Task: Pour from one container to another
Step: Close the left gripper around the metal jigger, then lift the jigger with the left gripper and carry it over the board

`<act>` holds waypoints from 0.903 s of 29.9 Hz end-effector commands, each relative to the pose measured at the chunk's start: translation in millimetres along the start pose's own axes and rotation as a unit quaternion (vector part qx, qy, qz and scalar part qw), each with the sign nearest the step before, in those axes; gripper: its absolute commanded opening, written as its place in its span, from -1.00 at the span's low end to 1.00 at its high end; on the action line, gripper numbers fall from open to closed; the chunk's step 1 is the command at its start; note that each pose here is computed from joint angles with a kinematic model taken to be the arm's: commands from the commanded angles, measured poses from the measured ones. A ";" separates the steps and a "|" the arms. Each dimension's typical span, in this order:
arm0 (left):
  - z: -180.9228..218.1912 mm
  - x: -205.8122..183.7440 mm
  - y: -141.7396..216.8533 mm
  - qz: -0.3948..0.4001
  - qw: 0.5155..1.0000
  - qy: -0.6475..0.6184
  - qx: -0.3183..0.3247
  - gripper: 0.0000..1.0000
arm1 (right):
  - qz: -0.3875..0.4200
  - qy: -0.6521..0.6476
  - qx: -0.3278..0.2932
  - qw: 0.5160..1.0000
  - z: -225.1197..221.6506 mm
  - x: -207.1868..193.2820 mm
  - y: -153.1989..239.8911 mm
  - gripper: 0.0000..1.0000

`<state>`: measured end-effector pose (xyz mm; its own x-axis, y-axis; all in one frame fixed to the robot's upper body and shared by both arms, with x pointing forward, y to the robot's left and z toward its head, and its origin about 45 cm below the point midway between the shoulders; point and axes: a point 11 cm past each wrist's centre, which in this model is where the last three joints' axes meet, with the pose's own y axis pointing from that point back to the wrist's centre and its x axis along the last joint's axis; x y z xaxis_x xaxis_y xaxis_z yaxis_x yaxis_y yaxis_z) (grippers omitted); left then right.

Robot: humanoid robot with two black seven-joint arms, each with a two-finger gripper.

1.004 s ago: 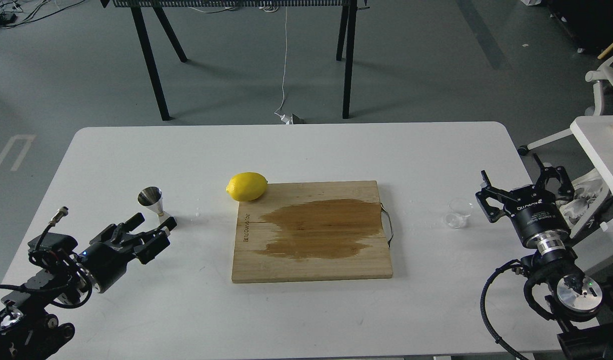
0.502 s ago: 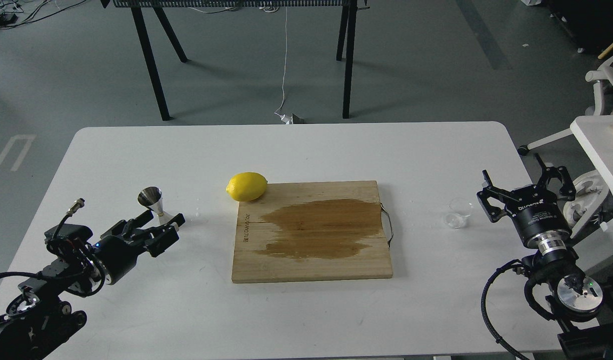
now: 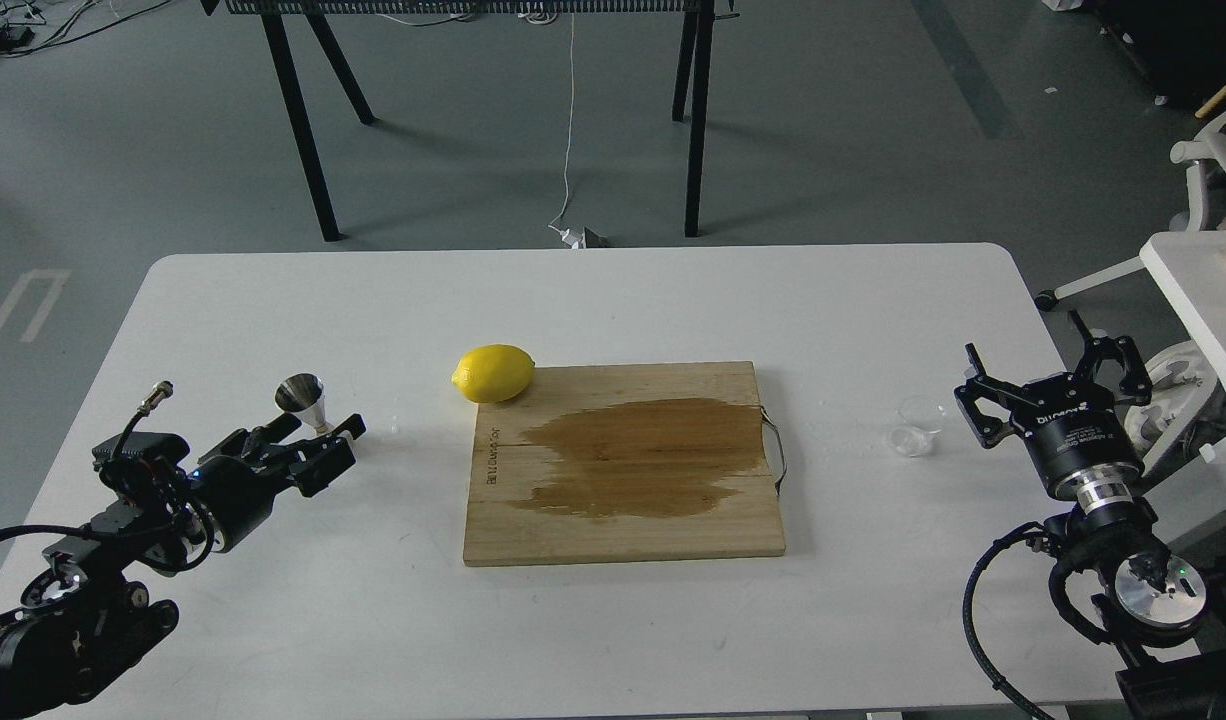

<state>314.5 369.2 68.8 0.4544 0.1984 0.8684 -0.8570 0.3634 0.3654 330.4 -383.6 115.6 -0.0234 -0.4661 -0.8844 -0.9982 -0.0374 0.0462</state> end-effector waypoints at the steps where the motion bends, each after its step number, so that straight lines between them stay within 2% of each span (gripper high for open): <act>1: -0.4 -0.6 -3.5 0.001 1.000 0.001 0.004 0.97 | 0.001 0.000 0.000 1.000 -0.5 0.5 0.5 0.98; 18: -12.0 -6.8 -12.2 -0.010 0.999 -0.007 0.032 0.66 | 0.003 0.001 0.000 1.000 -1.1 2.1 2.2 0.98; 22: -12.2 -6.3 -12.4 -0.010 0.999 -0.008 0.032 0.50 | 0.001 0.001 0.000 1.000 -1.0 1.2 1.8 0.98; 27: -12.7 -6.2 -12.2 -0.009 0.999 -0.009 0.033 0.16 | 0.001 0.000 0.000 1.000 -0.4 1.1 1.8 0.98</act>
<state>325.3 374.6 54.9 0.4666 0.1765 0.8667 -0.8625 0.3078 0.4016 328.6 -385.1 115.1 -0.0263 -0.4676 -0.8835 -0.9982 -0.0355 0.0485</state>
